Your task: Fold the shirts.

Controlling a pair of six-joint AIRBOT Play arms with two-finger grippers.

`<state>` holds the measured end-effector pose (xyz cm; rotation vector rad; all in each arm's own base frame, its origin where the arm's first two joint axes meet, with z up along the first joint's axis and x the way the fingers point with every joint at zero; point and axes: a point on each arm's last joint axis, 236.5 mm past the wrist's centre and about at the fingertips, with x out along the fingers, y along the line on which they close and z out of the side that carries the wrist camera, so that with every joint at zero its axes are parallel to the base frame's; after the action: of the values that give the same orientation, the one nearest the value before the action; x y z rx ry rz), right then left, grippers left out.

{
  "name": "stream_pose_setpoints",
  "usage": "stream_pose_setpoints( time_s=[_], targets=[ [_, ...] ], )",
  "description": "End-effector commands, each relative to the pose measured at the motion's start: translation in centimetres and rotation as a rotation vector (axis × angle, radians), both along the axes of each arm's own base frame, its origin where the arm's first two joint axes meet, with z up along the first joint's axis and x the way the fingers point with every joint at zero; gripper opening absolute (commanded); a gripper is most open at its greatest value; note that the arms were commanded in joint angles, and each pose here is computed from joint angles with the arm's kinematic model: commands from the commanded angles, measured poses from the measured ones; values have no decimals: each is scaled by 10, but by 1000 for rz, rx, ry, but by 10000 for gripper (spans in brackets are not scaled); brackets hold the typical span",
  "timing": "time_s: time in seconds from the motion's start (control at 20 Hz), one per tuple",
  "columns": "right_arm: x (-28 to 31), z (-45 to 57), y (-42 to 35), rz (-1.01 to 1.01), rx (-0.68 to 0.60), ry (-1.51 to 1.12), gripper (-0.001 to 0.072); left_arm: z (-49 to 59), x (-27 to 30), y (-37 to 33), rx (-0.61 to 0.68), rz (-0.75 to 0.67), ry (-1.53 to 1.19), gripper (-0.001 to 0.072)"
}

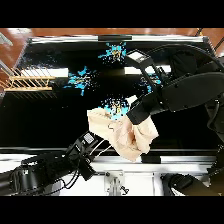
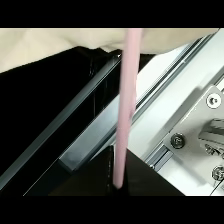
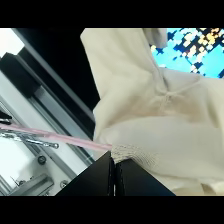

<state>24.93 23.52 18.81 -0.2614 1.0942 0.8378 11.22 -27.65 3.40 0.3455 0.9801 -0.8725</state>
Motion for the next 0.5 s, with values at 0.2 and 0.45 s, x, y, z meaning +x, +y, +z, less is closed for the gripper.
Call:
stream_pose_setpoints(
  time_s=[0.2, 0.45],
  targets=[
    [-21, 17, 33, 48, 156, 76, 68, 8, 4, -11, -61, 18, -9, 36],
    [-48, 9, 43, 136, 93, 86, 68, 16, 9, -20, -125, 55, -9, 36]
  ],
)
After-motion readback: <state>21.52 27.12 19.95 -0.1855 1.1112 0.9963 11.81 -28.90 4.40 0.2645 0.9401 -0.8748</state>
